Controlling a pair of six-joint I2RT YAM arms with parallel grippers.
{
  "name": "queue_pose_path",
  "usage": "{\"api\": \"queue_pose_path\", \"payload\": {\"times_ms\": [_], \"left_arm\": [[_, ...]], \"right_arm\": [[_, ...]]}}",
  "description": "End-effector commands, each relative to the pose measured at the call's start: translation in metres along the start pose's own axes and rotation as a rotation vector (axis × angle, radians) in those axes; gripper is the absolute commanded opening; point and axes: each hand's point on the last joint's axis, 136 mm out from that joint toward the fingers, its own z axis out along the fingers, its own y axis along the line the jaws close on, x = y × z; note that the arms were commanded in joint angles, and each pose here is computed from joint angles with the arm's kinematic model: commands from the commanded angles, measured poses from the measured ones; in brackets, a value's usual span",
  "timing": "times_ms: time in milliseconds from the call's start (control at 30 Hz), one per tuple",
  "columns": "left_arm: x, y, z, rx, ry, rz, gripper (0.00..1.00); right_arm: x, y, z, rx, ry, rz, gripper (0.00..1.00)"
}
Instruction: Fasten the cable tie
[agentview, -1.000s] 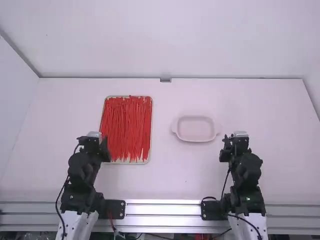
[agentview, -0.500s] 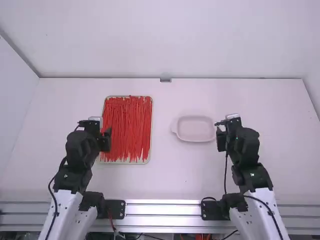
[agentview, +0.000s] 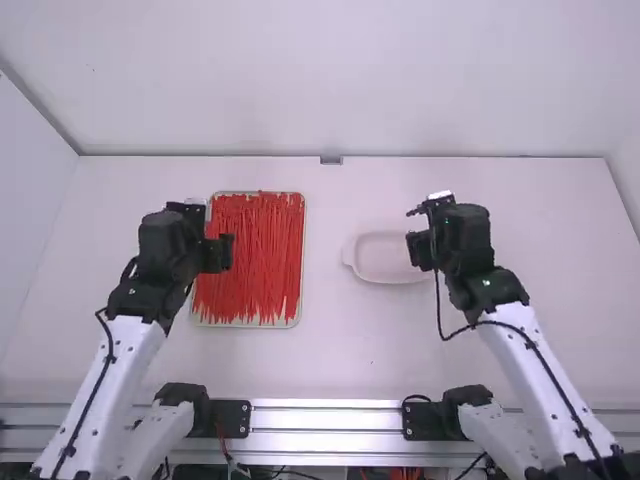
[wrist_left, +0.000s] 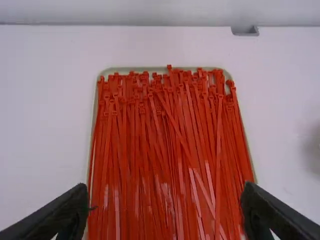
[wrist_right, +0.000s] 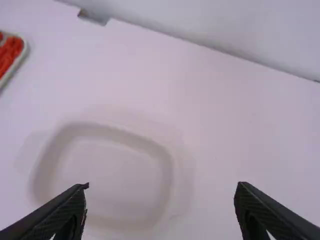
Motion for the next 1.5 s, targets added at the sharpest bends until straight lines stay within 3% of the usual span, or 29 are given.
{"api": "queue_pose_path", "payload": {"times_ms": [0, 400, 533, 967, 1233, 1467], "left_arm": [[-0.012, -0.002, 0.001, 0.004, 0.001, -0.005, 0.83], [-0.026, -0.004, 0.022, 0.011, 0.084, -0.048, 0.97], [-0.027, -0.007, 0.025, 0.016, 0.096, -0.035, 0.98], [-0.041, -0.007, 0.028, 0.017, 0.049, -0.041, 0.99], [-0.063, -0.003, 0.023, -0.008, -0.013, -0.043, 0.99], [-0.073, 0.019, 0.033, -0.121, 0.016, -0.076, 0.99]], "right_arm": [[-0.013, -0.002, 0.003, 0.026, 0.005, -0.011, 0.83], [-0.009, 0.016, 0.029, -0.012, 0.155, 0.043, 0.96], [-0.009, 0.034, 0.029, -0.072, 0.171, 0.024, 0.98], [-0.014, 0.08, 0.019, -0.066, 0.151, -0.112, 0.98], [-0.023, 0.088, 0.019, -0.107, 0.116, -0.1, 0.98], [-0.022, 0.098, 0.018, -0.164, 0.118, -0.097, 0.98]]}}
